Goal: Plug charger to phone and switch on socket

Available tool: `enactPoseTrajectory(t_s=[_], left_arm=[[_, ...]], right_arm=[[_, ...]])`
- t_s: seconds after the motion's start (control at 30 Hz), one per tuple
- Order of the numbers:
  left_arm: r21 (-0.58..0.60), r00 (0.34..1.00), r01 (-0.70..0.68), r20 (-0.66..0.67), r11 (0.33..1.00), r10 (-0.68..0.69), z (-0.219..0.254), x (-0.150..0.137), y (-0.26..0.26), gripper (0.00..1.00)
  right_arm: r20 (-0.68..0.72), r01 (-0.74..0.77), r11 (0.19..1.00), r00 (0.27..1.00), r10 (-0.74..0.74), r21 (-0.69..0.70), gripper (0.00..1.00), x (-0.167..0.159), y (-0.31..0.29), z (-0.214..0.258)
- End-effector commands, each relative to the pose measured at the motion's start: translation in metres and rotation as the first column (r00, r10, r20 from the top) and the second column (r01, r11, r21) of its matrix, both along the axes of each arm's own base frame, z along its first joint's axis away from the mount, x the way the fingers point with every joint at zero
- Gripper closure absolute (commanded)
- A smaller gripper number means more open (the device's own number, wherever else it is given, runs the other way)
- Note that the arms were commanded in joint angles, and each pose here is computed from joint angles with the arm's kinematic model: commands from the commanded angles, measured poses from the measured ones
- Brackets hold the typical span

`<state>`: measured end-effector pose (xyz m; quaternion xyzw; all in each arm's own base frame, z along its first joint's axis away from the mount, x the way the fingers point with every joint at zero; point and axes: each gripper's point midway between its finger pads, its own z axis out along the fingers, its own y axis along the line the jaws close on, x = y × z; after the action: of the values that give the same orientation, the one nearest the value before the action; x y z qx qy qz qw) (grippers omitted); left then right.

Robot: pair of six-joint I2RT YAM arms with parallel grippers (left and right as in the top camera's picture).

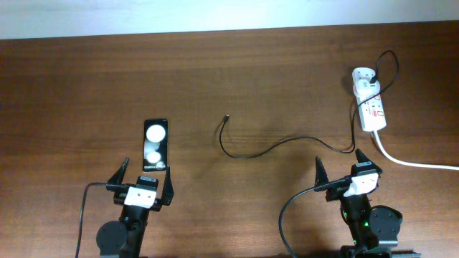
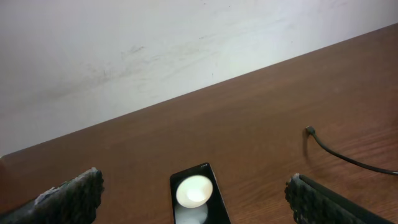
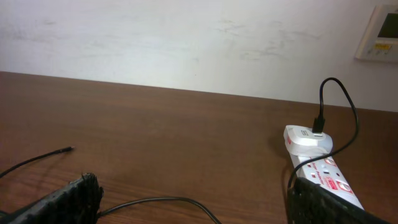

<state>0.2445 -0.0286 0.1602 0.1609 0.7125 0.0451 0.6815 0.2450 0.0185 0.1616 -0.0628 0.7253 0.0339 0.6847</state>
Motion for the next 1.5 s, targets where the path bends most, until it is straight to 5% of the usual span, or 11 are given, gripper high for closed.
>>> enactPoseTrajectory(t_s=[0.0,1.03,1.23,1.47], left_arm=[[0.011,1.0,-0.008,0.002,1.0,0.008,-0.001,0.0,0.002,0.01],[0.01,1.0,0.004,0.007,1.0,-0.004,0.0,0.0,0.0,0.01],[-0.01,0.99,0.143,0.021,0.99,-0.143,0.007,-0.006,-0.024,0.01],[-0.029,0.99,0.142,0.027,0.99,-0.141,0.041,-0.005,-0.024,0.01]], right_arm=[[-0.003,-0.003,1.0,1.0,0.003,0.004,0.01,0.0,0.001,-0.002],[-0.003,-0.003,1.0,1.0,0.003,0.004,0.01,0.0,0.001,-0.002],[-0.003,-0.003,1.0,1.0,0.003,0.004,0.01,0.0,0.001,-0.002],[-0.003,-0.003,1.0,1.0,0.003,0.004,0.01,0.0,0.001,-0.002]])
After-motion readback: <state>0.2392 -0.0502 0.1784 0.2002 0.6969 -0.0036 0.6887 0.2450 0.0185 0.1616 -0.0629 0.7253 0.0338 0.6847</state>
